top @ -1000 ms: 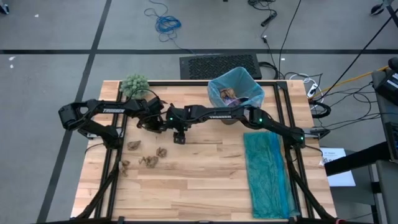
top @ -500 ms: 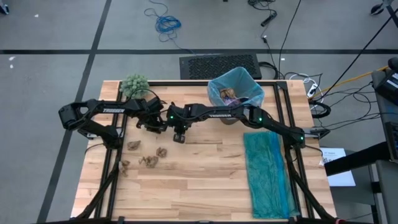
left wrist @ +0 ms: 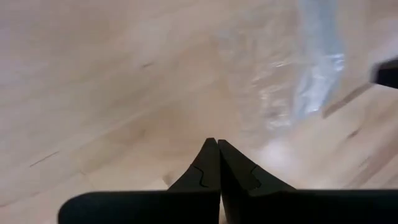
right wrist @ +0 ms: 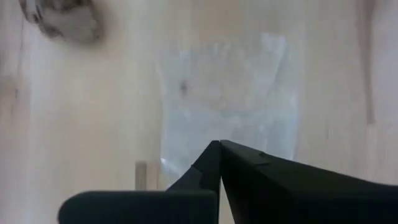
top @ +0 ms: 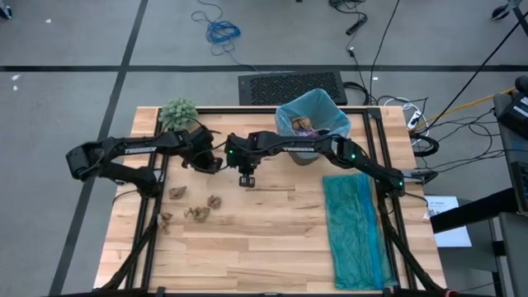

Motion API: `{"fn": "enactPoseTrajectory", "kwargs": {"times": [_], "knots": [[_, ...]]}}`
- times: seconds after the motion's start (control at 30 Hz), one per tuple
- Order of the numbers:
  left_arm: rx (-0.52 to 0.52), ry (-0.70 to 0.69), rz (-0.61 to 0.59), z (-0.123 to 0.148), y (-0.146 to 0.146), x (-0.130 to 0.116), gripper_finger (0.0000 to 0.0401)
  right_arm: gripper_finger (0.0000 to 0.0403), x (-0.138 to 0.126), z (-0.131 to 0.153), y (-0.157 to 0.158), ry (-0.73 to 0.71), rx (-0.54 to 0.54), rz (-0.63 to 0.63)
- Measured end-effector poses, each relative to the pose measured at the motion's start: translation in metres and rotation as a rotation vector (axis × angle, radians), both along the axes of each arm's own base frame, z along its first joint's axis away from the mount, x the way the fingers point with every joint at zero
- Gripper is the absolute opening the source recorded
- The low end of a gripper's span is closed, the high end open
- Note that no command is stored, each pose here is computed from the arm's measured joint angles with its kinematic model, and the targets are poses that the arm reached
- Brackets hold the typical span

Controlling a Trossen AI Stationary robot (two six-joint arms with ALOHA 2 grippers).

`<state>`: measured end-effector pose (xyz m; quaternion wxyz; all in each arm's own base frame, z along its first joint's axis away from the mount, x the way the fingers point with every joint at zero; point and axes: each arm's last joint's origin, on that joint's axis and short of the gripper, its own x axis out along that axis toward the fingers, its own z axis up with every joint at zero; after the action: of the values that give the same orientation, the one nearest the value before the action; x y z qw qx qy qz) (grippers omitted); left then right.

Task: Place trash/remove bag and relplace
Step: Put the transparent plastic into the trash bin

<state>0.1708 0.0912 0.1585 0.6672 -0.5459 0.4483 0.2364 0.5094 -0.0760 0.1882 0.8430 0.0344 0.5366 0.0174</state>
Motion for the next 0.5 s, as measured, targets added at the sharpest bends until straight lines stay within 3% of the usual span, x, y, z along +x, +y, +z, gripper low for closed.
{"fn": "enactPoseTrajectory", "kwargs": {"times": [0.13,0.23,0.5], "knots": [[0.029,-0.047,0.017,0.013,-0.002,-0.007,0.0000,0.0002,-0.003,0.001,0.000,0.025,0.009,-0.009],[0.065,-0.047,0.053,0.022,-0.002,-0.017,0.0000,0.0026,-0.002,0.001,0.000,0.022,0.005,0.002],[0.178,-0.023,0.219,0.042,-0.002,-0.048,0.0000,0.0177,0.002,0.001,0.008,-0.008,0.023,0.019]]}}
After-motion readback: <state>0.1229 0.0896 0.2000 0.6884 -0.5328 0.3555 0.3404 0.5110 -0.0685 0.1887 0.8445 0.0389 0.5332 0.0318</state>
